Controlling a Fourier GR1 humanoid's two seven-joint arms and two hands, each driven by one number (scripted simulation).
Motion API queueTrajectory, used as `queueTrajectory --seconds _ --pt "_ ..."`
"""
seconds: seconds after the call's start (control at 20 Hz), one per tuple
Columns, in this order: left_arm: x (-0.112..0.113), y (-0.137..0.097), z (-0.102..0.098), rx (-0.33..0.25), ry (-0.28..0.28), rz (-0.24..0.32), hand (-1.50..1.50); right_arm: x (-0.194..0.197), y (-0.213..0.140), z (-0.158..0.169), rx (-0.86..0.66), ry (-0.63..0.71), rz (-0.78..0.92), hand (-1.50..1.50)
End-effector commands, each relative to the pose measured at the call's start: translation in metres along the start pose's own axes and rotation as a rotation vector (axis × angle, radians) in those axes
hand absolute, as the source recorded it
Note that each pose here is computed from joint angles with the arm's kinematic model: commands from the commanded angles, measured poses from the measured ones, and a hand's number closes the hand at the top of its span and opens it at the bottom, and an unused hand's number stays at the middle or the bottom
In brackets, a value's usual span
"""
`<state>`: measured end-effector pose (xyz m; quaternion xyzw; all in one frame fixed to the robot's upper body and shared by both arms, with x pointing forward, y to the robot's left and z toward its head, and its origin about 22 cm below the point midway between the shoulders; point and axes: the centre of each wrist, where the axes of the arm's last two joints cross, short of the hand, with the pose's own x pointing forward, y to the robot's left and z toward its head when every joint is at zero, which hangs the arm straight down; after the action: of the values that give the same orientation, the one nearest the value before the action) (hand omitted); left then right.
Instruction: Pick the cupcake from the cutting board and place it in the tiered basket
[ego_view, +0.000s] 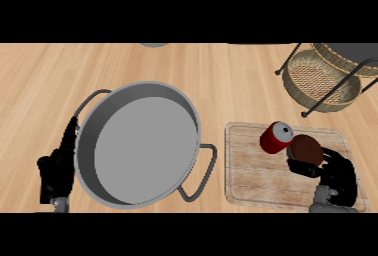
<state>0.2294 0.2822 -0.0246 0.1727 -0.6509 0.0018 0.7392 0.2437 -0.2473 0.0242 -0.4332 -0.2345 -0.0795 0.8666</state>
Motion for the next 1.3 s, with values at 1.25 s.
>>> queueTrajectory --seconds 1.25 --pt "-0.022 -0.036 0.032 -0.104 0.132 0.044 0.00 0.034 -0.023 0.043 -0.292 -0.221 0.062 1.50"
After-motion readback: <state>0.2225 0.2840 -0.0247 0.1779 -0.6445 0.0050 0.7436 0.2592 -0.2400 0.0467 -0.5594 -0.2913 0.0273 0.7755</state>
